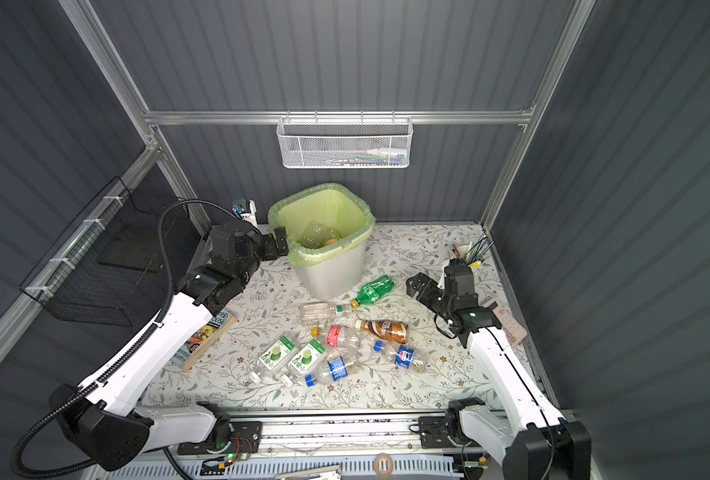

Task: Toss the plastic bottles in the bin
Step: 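Open the left gripper to drop the orange-capped bottle into the bin, then withdraw the left gripper while the right gripper grasps the clear Pepsi bottle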

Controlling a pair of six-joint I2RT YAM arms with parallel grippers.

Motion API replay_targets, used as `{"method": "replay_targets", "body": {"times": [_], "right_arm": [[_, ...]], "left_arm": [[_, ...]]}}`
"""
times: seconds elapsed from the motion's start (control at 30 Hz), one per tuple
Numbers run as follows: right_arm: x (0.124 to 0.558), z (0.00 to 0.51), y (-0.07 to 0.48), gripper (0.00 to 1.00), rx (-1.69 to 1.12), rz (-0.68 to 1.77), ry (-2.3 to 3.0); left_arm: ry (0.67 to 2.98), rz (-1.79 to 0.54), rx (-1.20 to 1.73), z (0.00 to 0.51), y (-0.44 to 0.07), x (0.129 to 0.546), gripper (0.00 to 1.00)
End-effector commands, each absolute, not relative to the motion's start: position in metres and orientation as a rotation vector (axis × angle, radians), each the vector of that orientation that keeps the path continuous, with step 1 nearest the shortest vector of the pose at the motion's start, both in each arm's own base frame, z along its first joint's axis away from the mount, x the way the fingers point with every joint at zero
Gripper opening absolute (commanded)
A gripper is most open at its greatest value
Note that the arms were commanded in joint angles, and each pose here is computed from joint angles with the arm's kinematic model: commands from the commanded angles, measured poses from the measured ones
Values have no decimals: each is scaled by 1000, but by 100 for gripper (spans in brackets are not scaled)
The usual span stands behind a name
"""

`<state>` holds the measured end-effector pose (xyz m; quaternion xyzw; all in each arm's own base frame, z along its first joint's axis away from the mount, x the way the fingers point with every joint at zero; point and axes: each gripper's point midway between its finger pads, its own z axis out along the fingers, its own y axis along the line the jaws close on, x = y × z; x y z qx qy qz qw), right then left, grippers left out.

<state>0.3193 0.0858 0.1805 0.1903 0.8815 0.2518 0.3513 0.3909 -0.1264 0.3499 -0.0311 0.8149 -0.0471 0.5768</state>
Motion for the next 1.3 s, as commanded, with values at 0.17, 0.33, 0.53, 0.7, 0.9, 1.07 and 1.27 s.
{"method": "replay_targets", "body": {"times": [0.17,0.33,0.53,0.7,0.9,1.07,1.27], "right_arm": [[270,144,89,99,636,537,2473],[243,139,87,99,915,617,2395],[209,146,86,99,1187,667,2326],[183,138,102,99,1372,717,2373],[174,122,113,99,1501,686,2386],[179,104,122,97,1531,668,2402],[178,76,127,91,1580,614,2435]], "left_arm": [[1966,-90,-292,315,-68,380,100],[2026,-83,-279,292,-71,380,100],[2049,-52,-264,278,-69,380,100],[2057,-33,-257,270,-68,381,100],[2063,-21,-263,263,-66,379,100],[2072,-13,-264,258,-64,378,100],[2081,-3,-265,254,-63,377,100]]}}
